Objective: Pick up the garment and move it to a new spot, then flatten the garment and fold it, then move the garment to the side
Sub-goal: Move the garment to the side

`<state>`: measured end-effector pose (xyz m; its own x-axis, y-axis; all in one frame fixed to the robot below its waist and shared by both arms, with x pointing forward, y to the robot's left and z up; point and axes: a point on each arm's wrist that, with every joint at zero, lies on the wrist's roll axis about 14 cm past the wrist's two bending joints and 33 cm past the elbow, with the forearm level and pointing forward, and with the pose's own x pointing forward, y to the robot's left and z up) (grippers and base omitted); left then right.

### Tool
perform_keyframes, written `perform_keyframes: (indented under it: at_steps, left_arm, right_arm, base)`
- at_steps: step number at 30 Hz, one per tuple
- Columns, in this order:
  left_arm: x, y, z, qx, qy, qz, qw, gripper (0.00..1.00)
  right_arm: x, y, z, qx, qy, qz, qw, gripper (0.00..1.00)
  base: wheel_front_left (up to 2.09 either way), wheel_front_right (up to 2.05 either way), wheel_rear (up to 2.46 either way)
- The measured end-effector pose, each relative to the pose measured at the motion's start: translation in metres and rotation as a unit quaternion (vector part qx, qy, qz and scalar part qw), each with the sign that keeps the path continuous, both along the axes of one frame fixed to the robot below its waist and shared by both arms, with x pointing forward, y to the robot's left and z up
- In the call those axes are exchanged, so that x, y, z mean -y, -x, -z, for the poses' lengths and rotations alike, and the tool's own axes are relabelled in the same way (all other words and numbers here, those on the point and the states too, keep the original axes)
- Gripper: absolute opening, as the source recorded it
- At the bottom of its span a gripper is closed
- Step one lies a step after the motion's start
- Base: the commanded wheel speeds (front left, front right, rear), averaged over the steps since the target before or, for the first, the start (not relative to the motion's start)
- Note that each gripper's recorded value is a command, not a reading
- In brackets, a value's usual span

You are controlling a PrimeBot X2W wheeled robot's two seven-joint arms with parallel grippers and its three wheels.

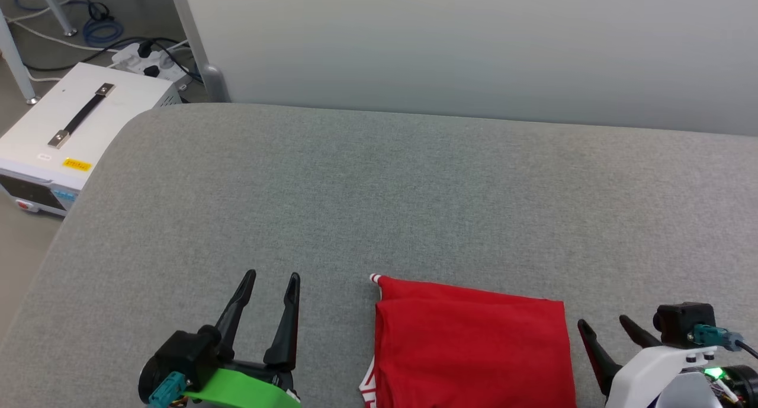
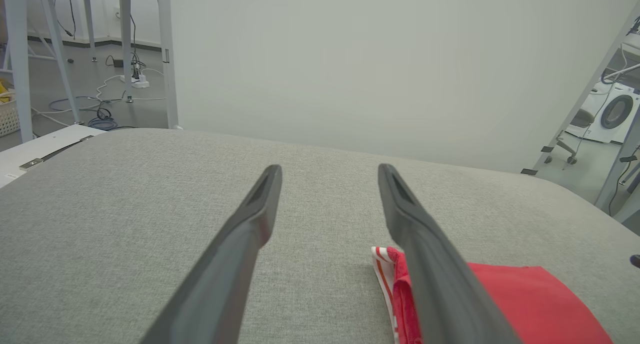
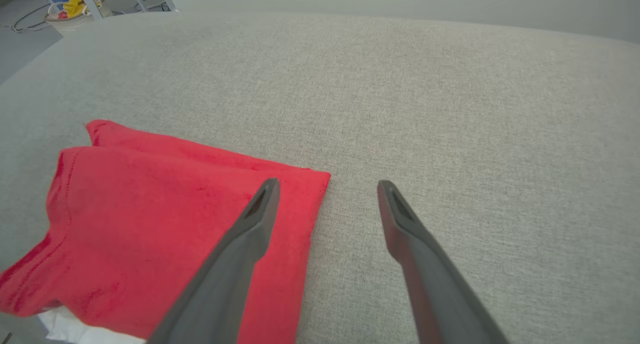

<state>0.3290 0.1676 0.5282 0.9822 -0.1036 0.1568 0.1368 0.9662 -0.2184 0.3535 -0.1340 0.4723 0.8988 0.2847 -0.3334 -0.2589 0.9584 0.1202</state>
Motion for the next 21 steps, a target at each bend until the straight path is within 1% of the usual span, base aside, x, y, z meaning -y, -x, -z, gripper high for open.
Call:
perform_keyframes:
  at_steps: [4,8,9,13,19,21]
  left_arm:
    - [-0.002,0.0,0.004,-0.008,0.0,-0.005,1.0,1.0]
    - [-0.007,-0.003,0.007,-0.012,-0.001,-0.013,1.0,1.0]
    - [-0.011,-0.004,0.007,-0.014,-0.002,-0.019,1.0,1.0]
    - [-0.018,-0.004,0.011,-0.021,-0.003,-0.032,0.999,1.0]
    - [-0.026,-0.006,0.015,-0.03,-0.004,-0.045,0.999,1.0]
    - [-0.027,-0.006,0.017,-0.033,-0.005,-0.048,0.998,1.0]
  right_arm:
    - [-0.017,0.009,0.032,-0.095,-0.002,-0.025,0.995,1.0]
    - [-0.025,0.011,0.05,-0.147,0.004,-0.038,0.988,1.0]
    - [-0.028,0.011,0.064,-0.179,0.007,-0.039,0.983,1.0]
    - [-0.032,0.009,0.079,-0.211,0.021,-0.047,0.976,1.0]
    - [-0.046,0.009,0.097,-0.247,0.024,-0.069,0.966,1.0]
    - [-0.049,0.015,0.107,-0.264,0.041,-0.08,0.96,1.0]
  base:
    - [0.0,0.0,0.0]
    - [0.0,0.0,0.0]
    - [0.0,0.0,0.0]
    - [0.0,0.0,0.0]
    - [0.0,0.0,0.0]
    - [0.0,0.0,0.0]
